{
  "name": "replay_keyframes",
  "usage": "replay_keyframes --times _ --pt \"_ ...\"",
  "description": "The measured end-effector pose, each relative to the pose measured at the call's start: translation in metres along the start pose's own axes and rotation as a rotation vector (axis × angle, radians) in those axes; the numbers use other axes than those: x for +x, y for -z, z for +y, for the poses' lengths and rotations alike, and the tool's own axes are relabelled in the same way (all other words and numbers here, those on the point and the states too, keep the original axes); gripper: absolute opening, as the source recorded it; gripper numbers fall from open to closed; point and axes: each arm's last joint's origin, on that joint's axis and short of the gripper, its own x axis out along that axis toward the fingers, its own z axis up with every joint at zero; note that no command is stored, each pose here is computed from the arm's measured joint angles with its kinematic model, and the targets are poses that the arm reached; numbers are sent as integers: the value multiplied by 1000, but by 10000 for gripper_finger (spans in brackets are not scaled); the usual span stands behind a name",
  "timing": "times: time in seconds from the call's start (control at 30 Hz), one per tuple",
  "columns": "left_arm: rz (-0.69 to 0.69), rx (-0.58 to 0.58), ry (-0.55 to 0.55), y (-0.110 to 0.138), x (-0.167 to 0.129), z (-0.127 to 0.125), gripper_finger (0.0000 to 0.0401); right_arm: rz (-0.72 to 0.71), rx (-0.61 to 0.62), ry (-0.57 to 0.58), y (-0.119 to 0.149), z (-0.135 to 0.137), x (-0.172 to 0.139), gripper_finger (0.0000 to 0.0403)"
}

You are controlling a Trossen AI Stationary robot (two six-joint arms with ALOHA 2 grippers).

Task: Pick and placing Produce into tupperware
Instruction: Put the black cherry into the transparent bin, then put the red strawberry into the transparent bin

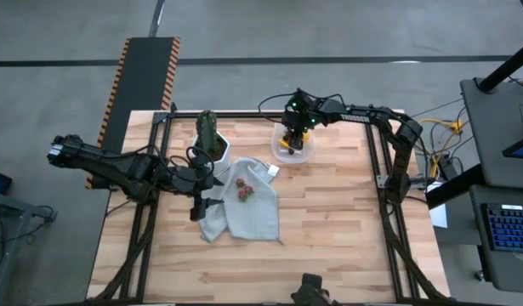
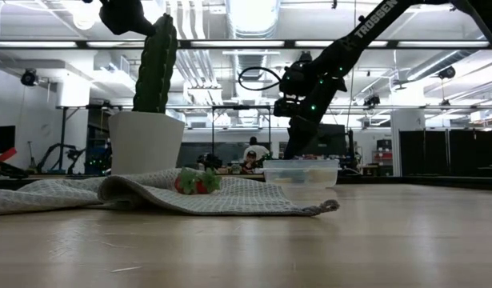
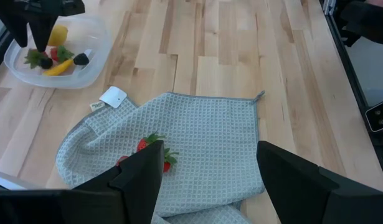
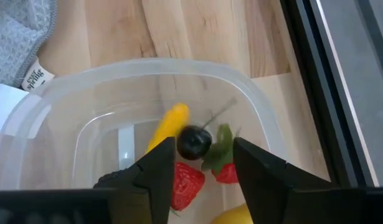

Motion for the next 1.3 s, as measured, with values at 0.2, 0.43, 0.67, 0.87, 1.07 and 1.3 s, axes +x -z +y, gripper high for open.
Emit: replay_keyframes --times 0.2,0.43,0.67,0.87,1.07,1.3 --pt "0 0 0 0 0 0 242 -1 -1 1 0 0 0 172" --pt "0 -1 0 0 0 0 242 -76 73 -49 -9 5 -20 175" --pt "1 -1 3 0 0 0 242 -342 -32 -344 -39 58 -88 171" --pt "1 -2 3 0 0 0 242 -535 -240 -419 -41 136 -166 171" --pt "-1 -4 3 0 0 0 242 -710 -392 -242 2 209 -219 171" --pt "-23 -8 9 -2 0 -1 242 -876 -391 -175 62 238 -222 171"
